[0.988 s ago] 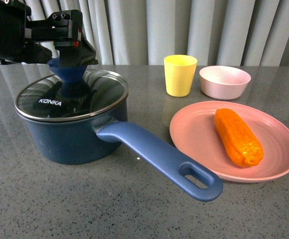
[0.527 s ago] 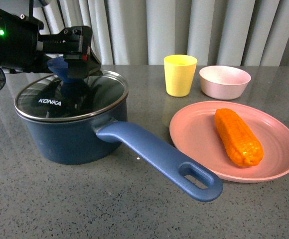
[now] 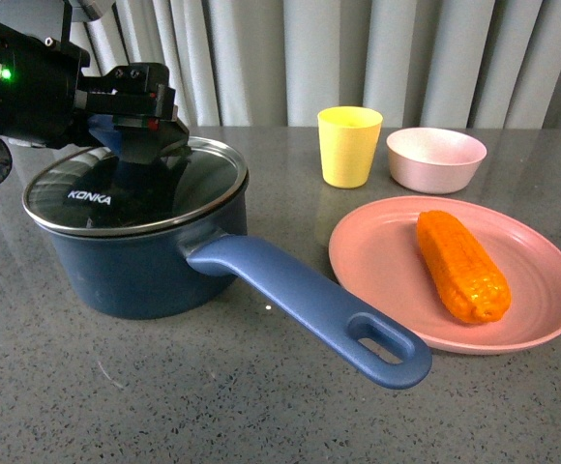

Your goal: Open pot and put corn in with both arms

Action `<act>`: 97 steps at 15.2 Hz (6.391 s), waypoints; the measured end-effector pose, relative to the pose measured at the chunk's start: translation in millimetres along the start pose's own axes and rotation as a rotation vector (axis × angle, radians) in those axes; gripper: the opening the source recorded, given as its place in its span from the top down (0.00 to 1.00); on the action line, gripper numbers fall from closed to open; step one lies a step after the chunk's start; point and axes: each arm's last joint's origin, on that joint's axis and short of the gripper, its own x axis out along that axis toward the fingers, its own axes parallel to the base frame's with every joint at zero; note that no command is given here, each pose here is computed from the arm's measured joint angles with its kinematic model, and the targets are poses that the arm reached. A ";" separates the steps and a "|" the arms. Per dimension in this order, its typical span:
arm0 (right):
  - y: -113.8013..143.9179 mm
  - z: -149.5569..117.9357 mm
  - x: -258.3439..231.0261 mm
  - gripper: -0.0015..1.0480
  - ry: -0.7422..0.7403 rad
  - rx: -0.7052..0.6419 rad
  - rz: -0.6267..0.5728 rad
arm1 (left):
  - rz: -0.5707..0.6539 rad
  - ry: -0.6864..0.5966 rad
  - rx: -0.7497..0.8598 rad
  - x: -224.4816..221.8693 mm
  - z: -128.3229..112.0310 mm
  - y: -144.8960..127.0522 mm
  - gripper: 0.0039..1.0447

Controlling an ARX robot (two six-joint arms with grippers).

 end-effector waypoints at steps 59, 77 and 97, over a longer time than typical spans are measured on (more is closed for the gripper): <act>0.0 0.0 0.0 0.06 0.000 0.000 0.000 | 0.365 -0.476 -0.119 -174.6 -84.7 56.2 0.39; 0.0 0.0 0.0 0.06 0.000 0.000 0.000 | 0.373 -0.527 -0.090 -193.5 -162.2 -23.2 0.99; 0.0 0.0 0.0 0.06 0.000 0.000 0.000 | 0.372 -0.514 -0.093 -207.3 -174.7 -30.3 0.29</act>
